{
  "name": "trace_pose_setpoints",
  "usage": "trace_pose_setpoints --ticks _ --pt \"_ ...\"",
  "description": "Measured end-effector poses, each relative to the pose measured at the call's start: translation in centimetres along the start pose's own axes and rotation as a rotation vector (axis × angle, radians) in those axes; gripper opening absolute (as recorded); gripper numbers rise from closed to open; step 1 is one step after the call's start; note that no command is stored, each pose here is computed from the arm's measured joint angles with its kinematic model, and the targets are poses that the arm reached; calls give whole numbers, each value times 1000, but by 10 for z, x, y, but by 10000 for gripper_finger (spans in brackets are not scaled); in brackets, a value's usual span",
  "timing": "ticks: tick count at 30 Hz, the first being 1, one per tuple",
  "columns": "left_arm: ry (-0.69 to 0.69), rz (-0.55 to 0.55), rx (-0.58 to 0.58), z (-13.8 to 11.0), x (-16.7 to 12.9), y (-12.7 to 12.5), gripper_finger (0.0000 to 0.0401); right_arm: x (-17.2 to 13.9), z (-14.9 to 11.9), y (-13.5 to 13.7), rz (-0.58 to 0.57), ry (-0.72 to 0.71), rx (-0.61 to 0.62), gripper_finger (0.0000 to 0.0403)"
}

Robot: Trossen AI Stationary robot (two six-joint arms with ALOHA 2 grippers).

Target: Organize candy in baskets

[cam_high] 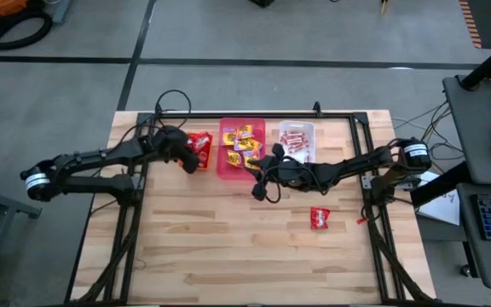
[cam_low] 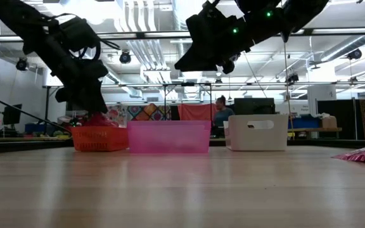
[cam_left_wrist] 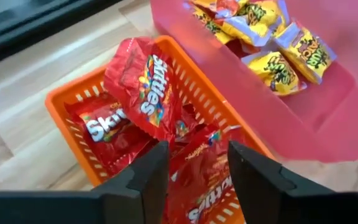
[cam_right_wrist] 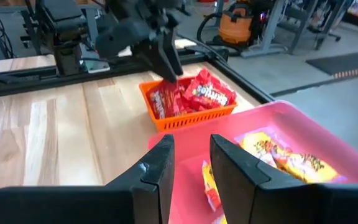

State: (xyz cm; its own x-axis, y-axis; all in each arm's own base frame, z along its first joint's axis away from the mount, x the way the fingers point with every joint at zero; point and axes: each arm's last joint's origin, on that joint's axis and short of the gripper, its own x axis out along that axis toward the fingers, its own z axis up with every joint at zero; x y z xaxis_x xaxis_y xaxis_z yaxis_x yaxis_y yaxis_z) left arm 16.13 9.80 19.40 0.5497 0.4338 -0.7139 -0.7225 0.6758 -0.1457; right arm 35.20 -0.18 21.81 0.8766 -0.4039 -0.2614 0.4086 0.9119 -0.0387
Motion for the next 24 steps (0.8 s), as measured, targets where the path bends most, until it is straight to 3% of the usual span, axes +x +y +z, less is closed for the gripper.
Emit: trace_pose_setpoints --ticks 9,14,21,24 --pt "33 11 69 20 -17 -5 151 -8 2 -2 64 99 63 96" --pt "9 -2 78 31 -26 -9 151 -10 16 -1 61 199 67 96" --pt "-56 -114 153 33 -36 -34 151 -20 28 10 331 503 101 96" --pt "-106 -198 195 30 -41 -50 151 -29 26 16 386 624 142 96"
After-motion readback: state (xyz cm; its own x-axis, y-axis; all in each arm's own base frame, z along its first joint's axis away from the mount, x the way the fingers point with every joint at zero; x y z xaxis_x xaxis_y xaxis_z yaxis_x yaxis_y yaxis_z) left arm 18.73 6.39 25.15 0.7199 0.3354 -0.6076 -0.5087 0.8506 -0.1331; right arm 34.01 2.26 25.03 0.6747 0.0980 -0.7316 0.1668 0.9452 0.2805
